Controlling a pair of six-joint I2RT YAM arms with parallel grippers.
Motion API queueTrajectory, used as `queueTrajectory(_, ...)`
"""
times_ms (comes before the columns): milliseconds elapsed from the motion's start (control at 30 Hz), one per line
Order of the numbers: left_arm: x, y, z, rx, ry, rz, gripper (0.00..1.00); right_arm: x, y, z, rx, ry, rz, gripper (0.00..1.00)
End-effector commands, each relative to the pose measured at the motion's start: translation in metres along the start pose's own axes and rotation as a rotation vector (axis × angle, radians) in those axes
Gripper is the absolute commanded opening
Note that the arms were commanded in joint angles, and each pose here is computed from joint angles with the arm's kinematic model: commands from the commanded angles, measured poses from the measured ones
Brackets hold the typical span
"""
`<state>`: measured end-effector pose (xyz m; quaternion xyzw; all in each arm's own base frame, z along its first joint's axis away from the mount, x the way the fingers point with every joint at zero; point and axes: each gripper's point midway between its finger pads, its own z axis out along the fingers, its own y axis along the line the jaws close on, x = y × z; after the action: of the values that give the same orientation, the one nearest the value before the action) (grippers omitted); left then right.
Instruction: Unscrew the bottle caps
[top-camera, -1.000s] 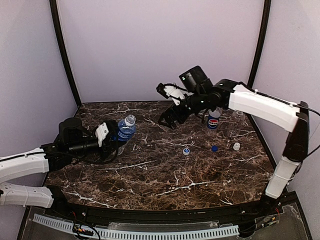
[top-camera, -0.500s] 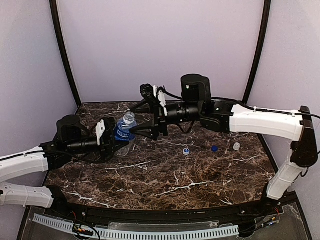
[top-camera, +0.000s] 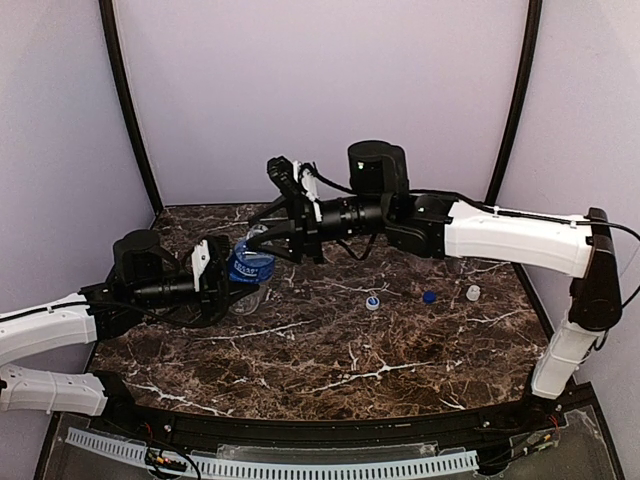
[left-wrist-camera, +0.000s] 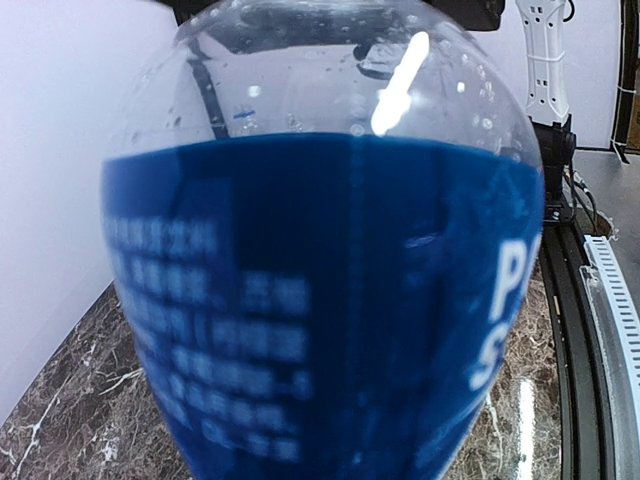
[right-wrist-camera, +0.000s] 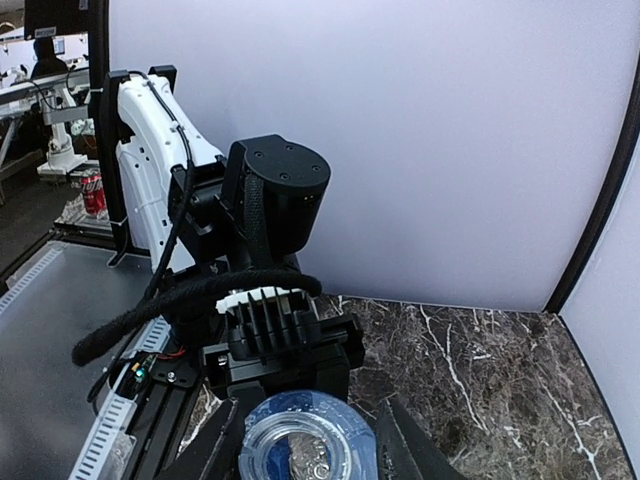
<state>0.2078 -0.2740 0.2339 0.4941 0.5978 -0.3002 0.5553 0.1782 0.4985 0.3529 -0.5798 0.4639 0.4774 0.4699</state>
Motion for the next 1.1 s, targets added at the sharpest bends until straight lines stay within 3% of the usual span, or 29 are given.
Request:
queueTrajectory(0,-0.021,0.003,-0.002,-0.004,-0.054,0.026,0.24,0.005,-0.001,0.006,-0.014,0.036,0.015,0.45)
queueTrajectory(67,-0.021,0.003,-0.002,-0.005,-0.055,0.025,0.24,0.008,-0.002,0.007,-0.006,0.047,0.018,0.45)
queueTrajectory(133,-0.02,0.002,-0.002,-0.001,-0.054,0.025,0.24,0.008,-0.002,0.007,-0.007,0.049,0.019,0.39)
queueTrajectory(167,-0.02,0.001,-0.002,0.001,-0.054,0.024,0.24,0.007,-0.001,0.006,-0.01,0.048,0.018,0.33)
queueTrajectory(267,-0.02,0.001,-0.002,0.001,-0.055,0.027,0.24,0.004,0.0,0.005,-0.015,0.037,0.015,0.0)
queueTrajectory(333,-0.02,0.001,-0.002,0.0,-0.054,0.03,0.26,0.003,0.001,0.003,-0.014,0.036,0.02,0.0)
queueTrajectory(367,-0.018,0.001,-0.002,0.0,-0.051,0.03,0.31,0.003,0.001,0.003,-0.014,0.038,0.022,0.0)
queueTrajectory(400,-0.017,0.001,-0.002,-0.003,-0.05,0.032,0.5,0.002,0.001,0.002,-0.006,0.041,0.023,0.0)
queueTrajectory(433,-0.014,0.001,-0.002,-0.004,-0.044,0.032,0.64,0.001,-0.001,0.001,0.005,0.045,0.024,0.0)
queueTrajectory(467,-0.014,0.001,-0.003,-0.013,-0.044,0.04,0.9,0.002,-0.004,-0.001,0.023,0.051,0.024,0.0)
queueTrajectory(533,-0.008,0.002,-0.004,-0.027,-0.032,0.043,0.98,0.002,-0.011,-0.005,0.062,0.073,0.025,0.0)
queueTrajectory(700,0.003,0.006,-0.01,-0.079,-0.012,0.052,0.99,0.015,-0.046,-0.024,0.242,0.174,0.066,0.0)
queueTrajectory(967,0.045,0.04,-0.031,-0.336,0.052,-0.049,0.99,0.069,-0.179,-0.132,0.904,0.271,0.283,0.0)
queueTrajectory(1067,0.074,0.058,-0.048,-0.466,0.09,-0.128,0.99,0.094,-0.208,-0.162,1.044,0.282,0.336,0.0)
